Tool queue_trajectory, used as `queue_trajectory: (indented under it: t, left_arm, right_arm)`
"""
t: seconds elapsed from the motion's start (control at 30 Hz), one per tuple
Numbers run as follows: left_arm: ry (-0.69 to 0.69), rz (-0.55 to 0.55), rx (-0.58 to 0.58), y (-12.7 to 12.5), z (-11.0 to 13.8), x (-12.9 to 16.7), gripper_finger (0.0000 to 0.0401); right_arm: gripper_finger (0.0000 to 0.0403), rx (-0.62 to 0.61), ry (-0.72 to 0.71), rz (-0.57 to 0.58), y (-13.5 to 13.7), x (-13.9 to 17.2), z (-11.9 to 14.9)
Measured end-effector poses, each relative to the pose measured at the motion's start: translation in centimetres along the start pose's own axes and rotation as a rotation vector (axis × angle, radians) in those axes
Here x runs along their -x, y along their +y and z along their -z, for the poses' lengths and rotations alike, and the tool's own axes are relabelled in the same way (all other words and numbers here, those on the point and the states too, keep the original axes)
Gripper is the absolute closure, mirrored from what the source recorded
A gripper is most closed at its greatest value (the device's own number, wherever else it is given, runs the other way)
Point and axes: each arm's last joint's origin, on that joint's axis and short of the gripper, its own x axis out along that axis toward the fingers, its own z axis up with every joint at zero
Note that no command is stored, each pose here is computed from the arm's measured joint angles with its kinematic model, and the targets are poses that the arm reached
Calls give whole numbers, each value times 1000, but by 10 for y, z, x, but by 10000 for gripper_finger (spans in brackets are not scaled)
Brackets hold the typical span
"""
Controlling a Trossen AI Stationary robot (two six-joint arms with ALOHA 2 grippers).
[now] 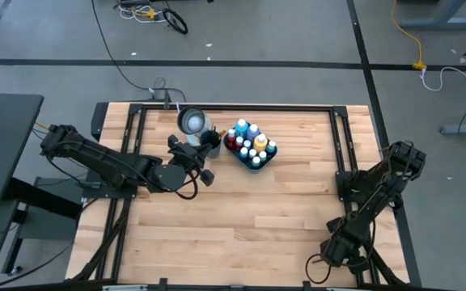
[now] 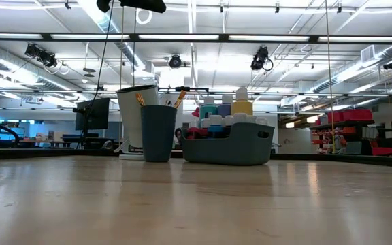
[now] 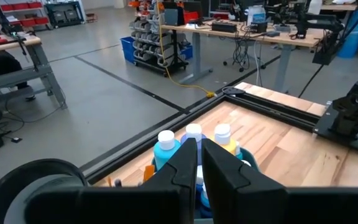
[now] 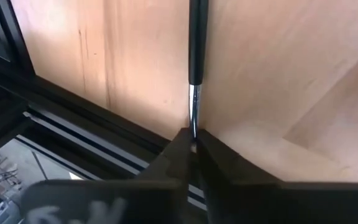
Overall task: Pick & Place Paint Supplies
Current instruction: Put the silver paint brush into the blue cup
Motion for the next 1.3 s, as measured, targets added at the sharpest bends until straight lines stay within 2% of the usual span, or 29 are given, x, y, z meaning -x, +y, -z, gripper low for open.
queue_trajectory:
  t: [0.1,0.33,0.47,0.67,0.8,0.93,1.13,1.3]
  left_arm:
    - [0,0,14,0,0,0,371]
    - [0,0,21,0,0,0,371]
    - [0,0,21,0,0,0,371]
    - [3,6,18,0,0,0,371]
    - [29,75,-17,-2,1,0,371]
    - [56,144,-25,-4,2,-1,371]
    - [122,245,26,-1,2,-11,371]
    - [224,309,75,5,7,-29,371]
  right_arm:
    - [395,7,-5,-3,0,0,0]
    - [400,13,-8,-9,1,0,-2]
    - [401,8,-11,16,7,11,-8]
    - [402,89,-189,114,19,35,-27]
    - [402,104,-285,210,16,51,-39]
    - [403,151,-388,420,5,73,-52]
    - [403,335,-540,889,-16,111,-76]
    - [403,465,-563,1270,-34,138,-97]
